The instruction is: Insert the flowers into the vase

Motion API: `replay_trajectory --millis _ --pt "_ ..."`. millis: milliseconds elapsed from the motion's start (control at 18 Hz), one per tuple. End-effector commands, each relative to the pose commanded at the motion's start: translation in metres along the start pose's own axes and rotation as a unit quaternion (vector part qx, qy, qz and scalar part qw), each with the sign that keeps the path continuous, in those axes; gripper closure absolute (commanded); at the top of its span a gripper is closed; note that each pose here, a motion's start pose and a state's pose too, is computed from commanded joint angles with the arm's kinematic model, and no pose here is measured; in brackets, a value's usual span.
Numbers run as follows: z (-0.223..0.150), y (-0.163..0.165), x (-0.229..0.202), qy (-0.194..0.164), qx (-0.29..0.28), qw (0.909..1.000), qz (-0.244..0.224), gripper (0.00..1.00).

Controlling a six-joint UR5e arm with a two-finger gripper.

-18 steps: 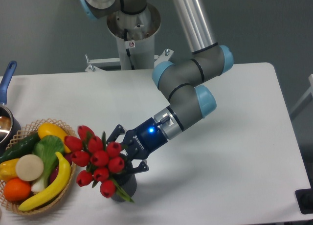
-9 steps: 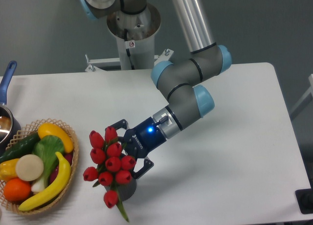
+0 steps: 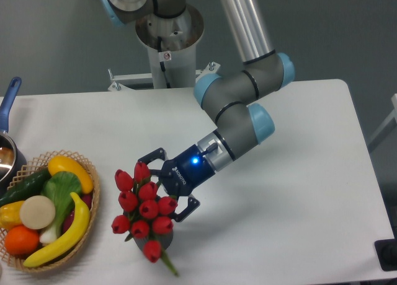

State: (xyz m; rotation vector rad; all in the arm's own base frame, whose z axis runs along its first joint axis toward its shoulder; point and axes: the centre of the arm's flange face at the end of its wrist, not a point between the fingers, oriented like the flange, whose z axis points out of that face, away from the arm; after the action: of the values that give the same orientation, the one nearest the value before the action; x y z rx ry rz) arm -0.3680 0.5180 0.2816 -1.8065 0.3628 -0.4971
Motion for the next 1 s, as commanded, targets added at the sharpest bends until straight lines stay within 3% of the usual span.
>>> replay_trajectory --millis 556,1000 --pt "-0.018 -0.002 -0.006 -0.015 0.002 0.9997 -0.017 0.0" --pt "-0.085 0.008 -0.019 -0.074 -0.002 0.9961 -0.047 0.0"
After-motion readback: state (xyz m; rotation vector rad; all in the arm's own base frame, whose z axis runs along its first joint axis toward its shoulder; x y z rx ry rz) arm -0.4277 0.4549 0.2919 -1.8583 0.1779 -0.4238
